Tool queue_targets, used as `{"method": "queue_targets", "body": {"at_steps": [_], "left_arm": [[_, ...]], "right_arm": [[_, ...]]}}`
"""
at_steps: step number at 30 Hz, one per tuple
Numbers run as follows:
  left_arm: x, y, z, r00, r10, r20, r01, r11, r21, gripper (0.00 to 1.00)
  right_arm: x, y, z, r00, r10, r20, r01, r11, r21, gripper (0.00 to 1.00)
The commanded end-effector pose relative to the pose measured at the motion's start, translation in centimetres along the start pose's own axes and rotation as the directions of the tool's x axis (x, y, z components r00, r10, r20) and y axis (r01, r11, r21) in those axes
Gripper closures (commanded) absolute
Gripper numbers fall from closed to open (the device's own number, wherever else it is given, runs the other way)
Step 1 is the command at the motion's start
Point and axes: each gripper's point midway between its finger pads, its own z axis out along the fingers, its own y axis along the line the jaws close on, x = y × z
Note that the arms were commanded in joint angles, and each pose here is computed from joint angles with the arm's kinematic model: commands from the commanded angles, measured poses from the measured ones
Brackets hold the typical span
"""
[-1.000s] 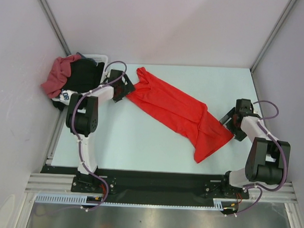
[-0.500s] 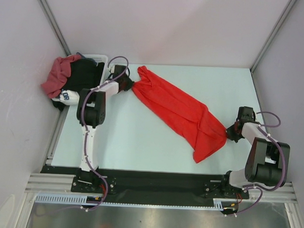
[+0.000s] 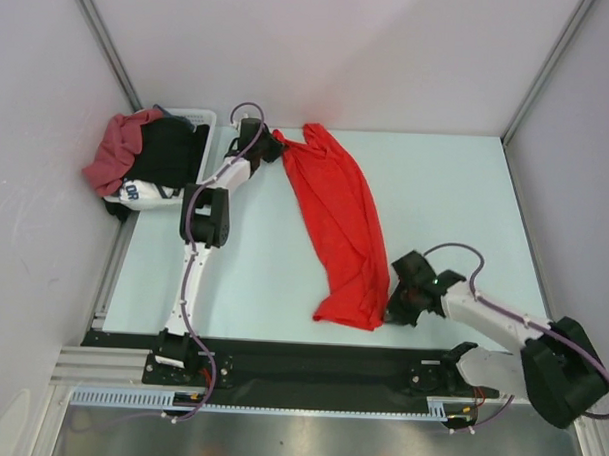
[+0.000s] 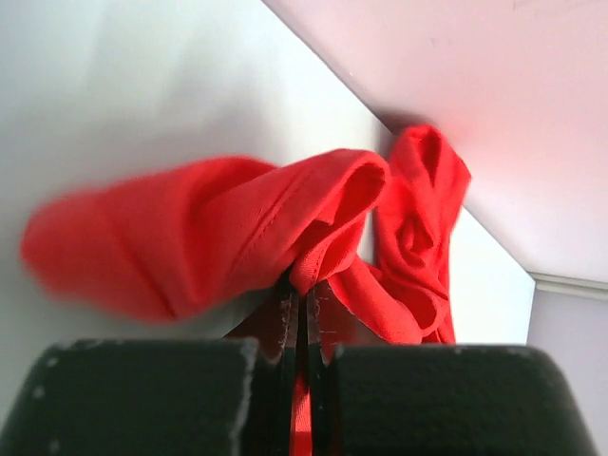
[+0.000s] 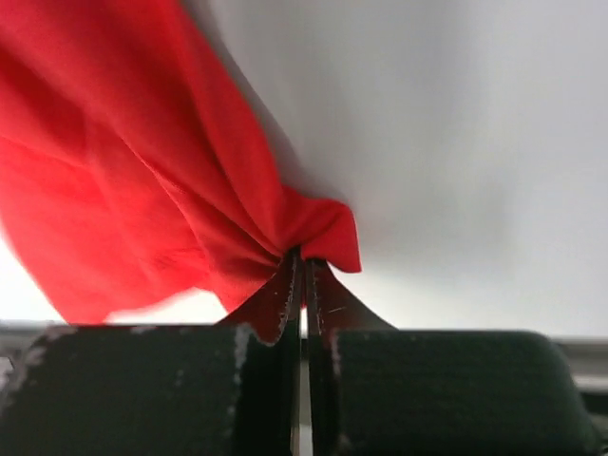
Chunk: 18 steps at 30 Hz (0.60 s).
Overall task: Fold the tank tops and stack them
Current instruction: Fold the tank top
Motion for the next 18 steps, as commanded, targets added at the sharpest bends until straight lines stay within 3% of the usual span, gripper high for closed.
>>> {"method": "queue_targets", "body": {"at_steps": [1, 3, 7, 8, 9, 11, 12, 14, 16, 17, 18], "left_arm": [[0.9, -2.6, -0.1, 1.000, 0.018, -0.011, -0.017, 0.998, 0.068, 1.00], [1.5, -3.4, -0.2, 0.999, 0.043, -0.009, -0.042, 0.994, 0.096, 1.00], [3.6, -5.9, -0.4, 0.994, 0.109, -0.027, -0.103, 0.981, 0.162, 0.99], [4.0, -6.4, -0.5, 0.992, 0.120, -0.029, -0.113, 0.977, 0.179, 0.99], [4.4, -6.9, -0.5, 0.991, 0.131, -0.031, -0.123, 0.973, 0.194, 0.96], [5.6, -7.9, -0.8, 0.986, 0.162, -0.048, -0.146, 0.962, 0.232, 0.80], [5.8, -8.3, -0.9, 0.984, 0.172, -0.049, -0.156, 0.959, 0.239, 0.77], [6.8, -7.8, -1.0, 0.979, 0.193, -0.065, -0.173, 0.958, 0.228, 0.65], [6.3, -7.7, -1.6, 0.978, 0.200, -0.057, -0.184, 0.959, 0.216, 0.59], [6.5, -6.7, -1.6, 0.978, 0.196, -0.066, -0.180, 0.965, 0.190, 0.54], [6.1, -6.3, -1.7, 0.980, 0.191, -0.062, -0.178, 0.968, 0.176, 0.52]], "right_arm": [[7.4, 0.3, -1.3, 0.984, 0.058, -0.167, -0.063, 0.998, -0.028, 1.00], [8.5, 1.7, -2.0, 0.986, 0.069, -0.151, -0.080, 0.995, -0.066, 1.00], [8.7, 3.4, -4.1, 0.995, -0.060, -0.078, 0.054, 0.995, -0.078, 0.98], [8.1, 2.1, -4.1, 0.996, -0.080, -0.050, 0.080, 0.997, -0.004, 0.87], [6.5, 1.9, -4.2, 0.995, -0.098, 0.034, 0.097, 0.995, 0.034, 0.70], [4.0, 1.6, -5.5, 0.980, -0.155, 0.128, 0.143, 0.985, 0.098, 0.25], [2.0, 1.4, -6.0, 0.961, -0.175, 0.215, 0.150, 0.980, 0.130, 0.21], [-0.3, 2.9, -7.0, 0.922, -0.262, 0.283, 0.239, 0.964, 0.113, 0.18], [-3.7, 5.0, -7.8, 0.909, -0.214, 0.357, 0.214, 0.976, 0.040, 0.19], [-4.9, 5.9, -8.2, 0.873, -0.305, 0.380, 0.320, 0.947, 0.026, 0.21], [-6.7, 6.5, -8.3, 0.886, -0.262, 0.383, 0.295, 0.955, -0.030, 0.22]]}}
